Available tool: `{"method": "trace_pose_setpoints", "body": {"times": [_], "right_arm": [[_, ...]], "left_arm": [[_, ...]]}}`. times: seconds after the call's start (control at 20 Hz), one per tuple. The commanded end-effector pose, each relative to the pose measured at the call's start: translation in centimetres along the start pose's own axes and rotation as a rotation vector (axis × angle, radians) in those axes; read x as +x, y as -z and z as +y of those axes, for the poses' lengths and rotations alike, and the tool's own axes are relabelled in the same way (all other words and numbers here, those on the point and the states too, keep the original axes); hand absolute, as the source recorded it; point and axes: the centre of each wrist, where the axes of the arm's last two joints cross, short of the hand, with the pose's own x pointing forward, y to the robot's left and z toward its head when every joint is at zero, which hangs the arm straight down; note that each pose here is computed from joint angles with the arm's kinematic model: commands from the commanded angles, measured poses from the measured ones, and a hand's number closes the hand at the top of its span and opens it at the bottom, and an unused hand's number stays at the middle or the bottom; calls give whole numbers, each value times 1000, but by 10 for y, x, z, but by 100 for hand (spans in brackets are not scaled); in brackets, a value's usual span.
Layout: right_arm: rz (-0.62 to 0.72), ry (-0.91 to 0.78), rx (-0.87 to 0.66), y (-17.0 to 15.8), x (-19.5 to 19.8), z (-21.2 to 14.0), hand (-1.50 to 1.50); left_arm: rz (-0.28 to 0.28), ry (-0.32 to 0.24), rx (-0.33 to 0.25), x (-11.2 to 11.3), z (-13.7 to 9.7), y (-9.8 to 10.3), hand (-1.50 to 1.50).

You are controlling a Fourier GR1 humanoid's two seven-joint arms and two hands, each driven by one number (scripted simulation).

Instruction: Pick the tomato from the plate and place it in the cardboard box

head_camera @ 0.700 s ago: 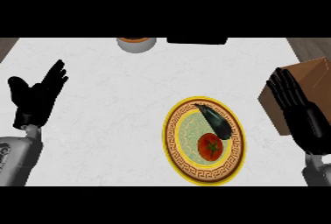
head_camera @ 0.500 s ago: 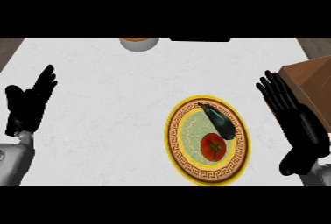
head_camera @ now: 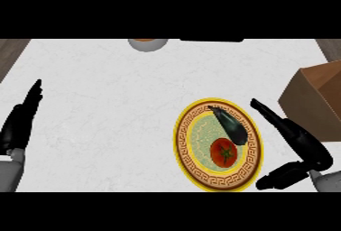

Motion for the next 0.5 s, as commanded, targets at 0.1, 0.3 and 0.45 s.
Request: {"method": "trace_pose_setpoints", "body": {"times": [0.1,0.3,0.45], "right_arm": [[-182,140,48,-44,-49,-9,-150],[-192,-162,126,-11,-51,-34,-150],[-113,-379,252,-12,-42,-49,-150]], "left_arm": [[2,18,12,-17,5,-15,0],[19,30,26,-17,10,-9,0],[20,15,30,-3,1,-3,0]]}}
